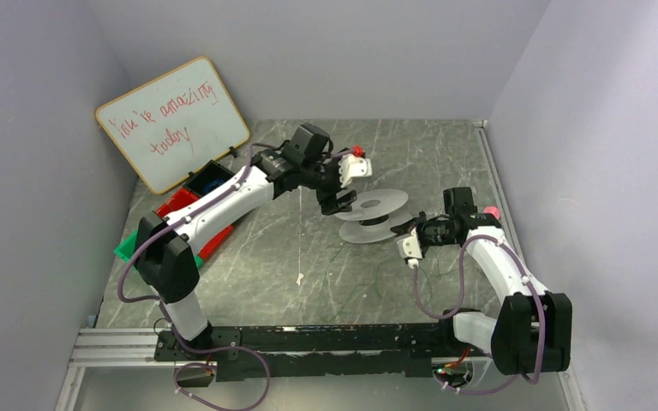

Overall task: Wrap the cables
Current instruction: Wrap the cable around the cable reel.

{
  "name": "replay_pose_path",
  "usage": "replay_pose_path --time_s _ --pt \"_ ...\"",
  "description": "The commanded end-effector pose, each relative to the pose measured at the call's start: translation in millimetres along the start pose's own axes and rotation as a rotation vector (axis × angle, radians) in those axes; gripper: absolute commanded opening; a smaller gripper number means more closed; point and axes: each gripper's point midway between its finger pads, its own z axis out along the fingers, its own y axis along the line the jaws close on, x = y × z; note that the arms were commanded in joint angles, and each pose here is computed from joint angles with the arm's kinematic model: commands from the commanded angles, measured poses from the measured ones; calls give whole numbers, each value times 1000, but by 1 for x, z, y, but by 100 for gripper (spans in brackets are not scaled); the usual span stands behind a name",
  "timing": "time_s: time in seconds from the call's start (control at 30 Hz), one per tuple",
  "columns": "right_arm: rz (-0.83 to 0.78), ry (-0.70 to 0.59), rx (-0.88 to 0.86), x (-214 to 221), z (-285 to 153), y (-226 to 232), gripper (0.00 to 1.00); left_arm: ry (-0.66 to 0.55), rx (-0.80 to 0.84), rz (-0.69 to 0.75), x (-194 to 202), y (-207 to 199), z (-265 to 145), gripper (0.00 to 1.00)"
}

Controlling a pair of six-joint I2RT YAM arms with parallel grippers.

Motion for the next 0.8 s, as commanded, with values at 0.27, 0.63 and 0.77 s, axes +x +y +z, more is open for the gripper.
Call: replay_pose_path --time_s 0.27,0.63,0.77 --pt "-294 202 -89 39 4 31 0 -100 99 -26 -19 -19 -13 78" --pt "-504 272 -142 49 9 55 0 -66 132 -29 -17 -30 0 77" --pt "-488 239 -134 44 11 56 0 -37 124 -5 -13 -33 8 77"
